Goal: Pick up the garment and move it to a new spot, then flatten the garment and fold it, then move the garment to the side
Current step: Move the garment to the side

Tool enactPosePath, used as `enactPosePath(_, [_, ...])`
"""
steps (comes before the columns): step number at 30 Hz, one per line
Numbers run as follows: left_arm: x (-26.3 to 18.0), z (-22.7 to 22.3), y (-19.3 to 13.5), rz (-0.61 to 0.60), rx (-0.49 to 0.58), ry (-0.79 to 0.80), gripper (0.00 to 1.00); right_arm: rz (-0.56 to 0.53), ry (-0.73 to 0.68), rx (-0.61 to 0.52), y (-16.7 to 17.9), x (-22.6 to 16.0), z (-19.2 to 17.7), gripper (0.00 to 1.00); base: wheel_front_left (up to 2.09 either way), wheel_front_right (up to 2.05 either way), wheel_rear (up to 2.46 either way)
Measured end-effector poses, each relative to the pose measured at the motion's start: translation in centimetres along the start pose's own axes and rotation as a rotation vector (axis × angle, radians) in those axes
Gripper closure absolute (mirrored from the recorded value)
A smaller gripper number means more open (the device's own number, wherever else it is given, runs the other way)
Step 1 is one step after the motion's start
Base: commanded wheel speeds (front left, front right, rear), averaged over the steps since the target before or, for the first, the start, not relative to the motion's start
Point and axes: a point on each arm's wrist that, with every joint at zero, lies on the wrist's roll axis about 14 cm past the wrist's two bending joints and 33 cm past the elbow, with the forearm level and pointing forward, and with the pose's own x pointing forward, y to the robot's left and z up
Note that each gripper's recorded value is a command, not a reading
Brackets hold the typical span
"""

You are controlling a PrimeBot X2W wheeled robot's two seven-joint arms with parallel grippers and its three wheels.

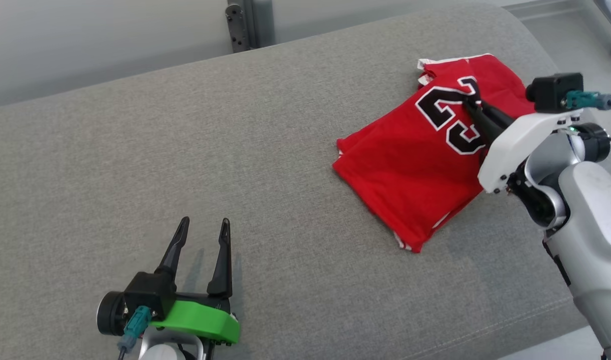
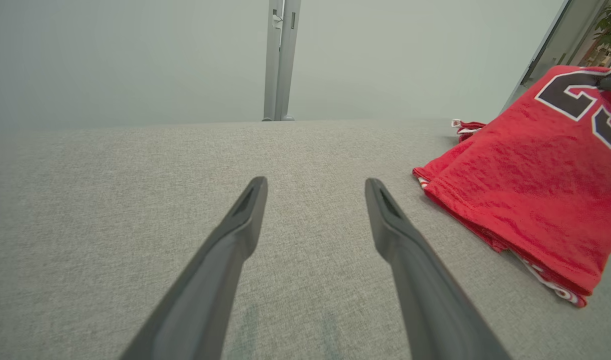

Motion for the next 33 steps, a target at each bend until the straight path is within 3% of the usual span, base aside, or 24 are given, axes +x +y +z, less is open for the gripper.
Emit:
enactPosePath(14, [-2.4,1.6,2.9,0.11,0.013,-0.039,0.0,-0.041,-0.03,-0.084,-2.0,3.3,5.1,1.0,0.0,0.0,0.0])
enactPosePath(19, [-2.5,1.2,3.3,0.118,0.012,-0.03,0.0,-0.076,0.0,-0.107,-3.5,4.0,5.3,1.0,0.0,0.0,0.0])
enactPosePath(33, [-2.5,-0.2,4.5,0.137,0.018,0.01,0.0,-0.283,0.157,-0.188,-12.5,4.6,3.5,1.0,0.0,0.0,0.0])
